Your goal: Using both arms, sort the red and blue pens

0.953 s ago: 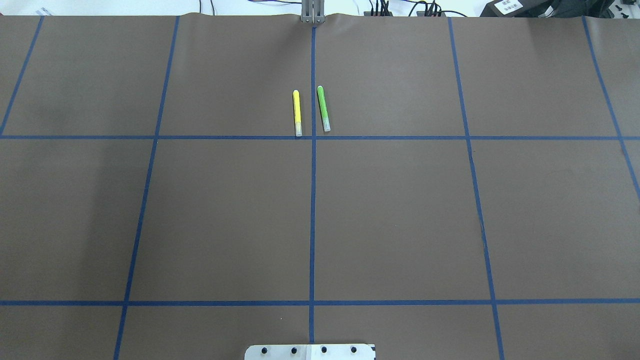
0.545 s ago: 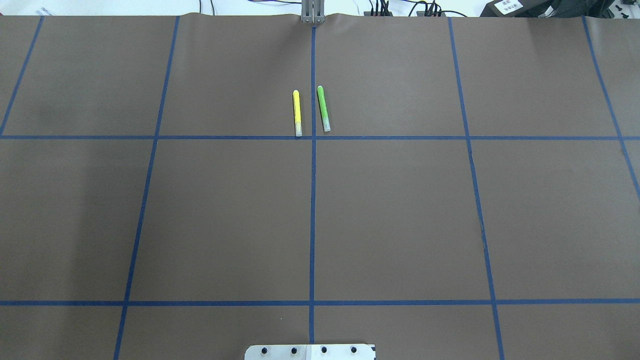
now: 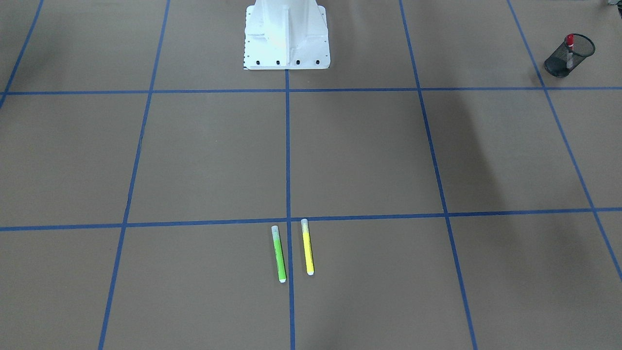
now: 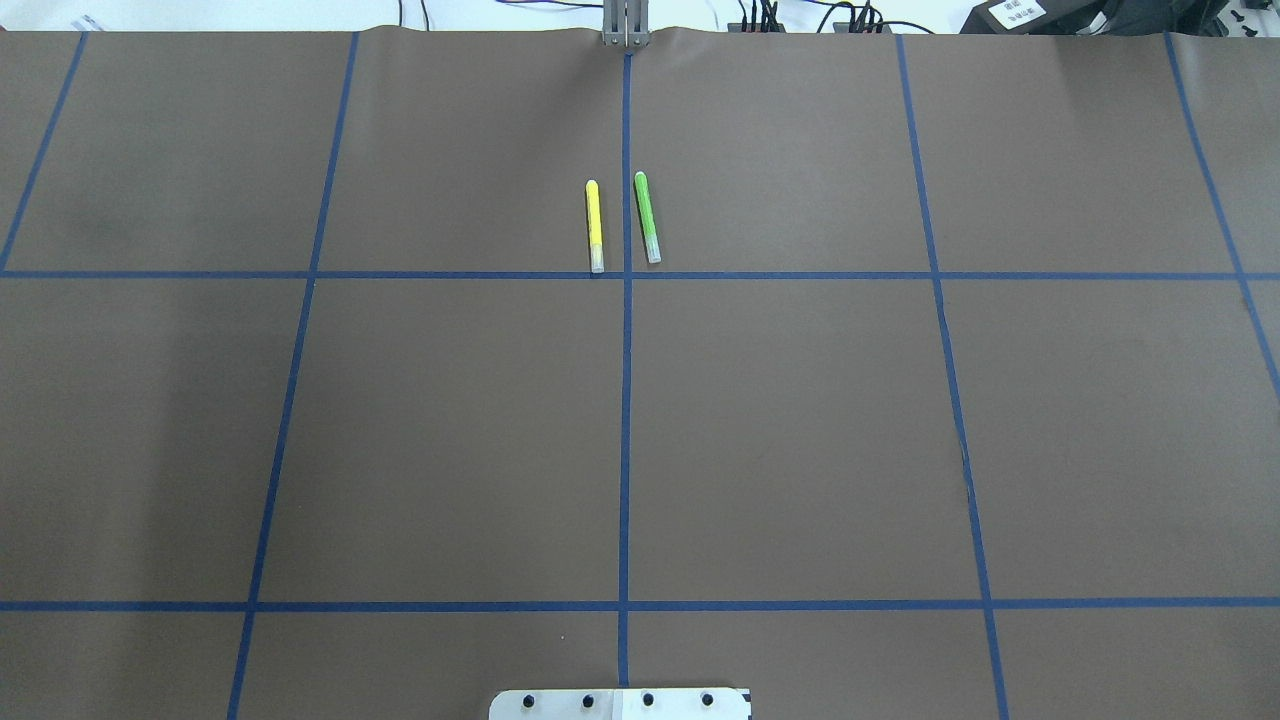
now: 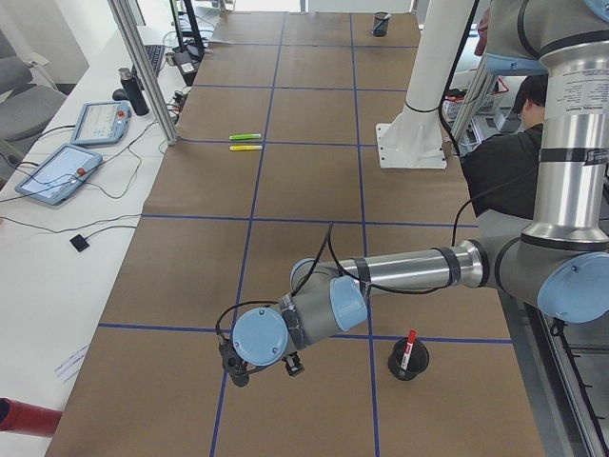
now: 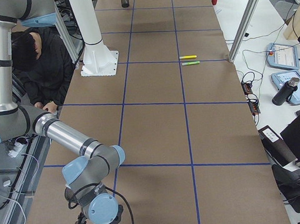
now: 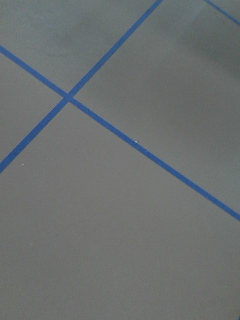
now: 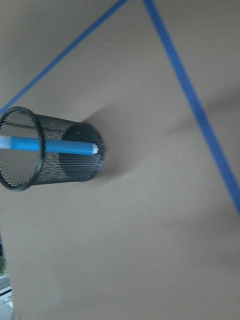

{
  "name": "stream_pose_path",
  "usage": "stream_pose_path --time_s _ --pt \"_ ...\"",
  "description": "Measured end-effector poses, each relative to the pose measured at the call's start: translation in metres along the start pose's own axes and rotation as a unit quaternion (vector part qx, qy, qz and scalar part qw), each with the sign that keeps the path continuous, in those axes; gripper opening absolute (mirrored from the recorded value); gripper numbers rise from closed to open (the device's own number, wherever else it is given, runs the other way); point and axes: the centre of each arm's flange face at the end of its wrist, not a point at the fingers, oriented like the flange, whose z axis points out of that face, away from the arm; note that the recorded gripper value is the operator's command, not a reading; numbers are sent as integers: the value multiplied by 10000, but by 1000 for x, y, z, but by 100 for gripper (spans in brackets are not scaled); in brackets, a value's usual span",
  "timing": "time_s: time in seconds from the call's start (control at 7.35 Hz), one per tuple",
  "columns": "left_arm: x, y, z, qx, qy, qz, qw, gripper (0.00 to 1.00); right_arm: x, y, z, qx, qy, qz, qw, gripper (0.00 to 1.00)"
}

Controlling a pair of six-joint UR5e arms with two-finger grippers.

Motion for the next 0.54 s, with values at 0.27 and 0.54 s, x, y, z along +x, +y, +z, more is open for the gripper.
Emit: stream_pose_path --time_s 0.27,0.54 --pt "7 -11 -13 617 -633 688 9937 100 -43 -43 -32 859 111 101 9962 100" --pt "30 -15 -23 1115 -1019 1267 9804 100 -111 -81 -73 1427 -86 27 9897 100"
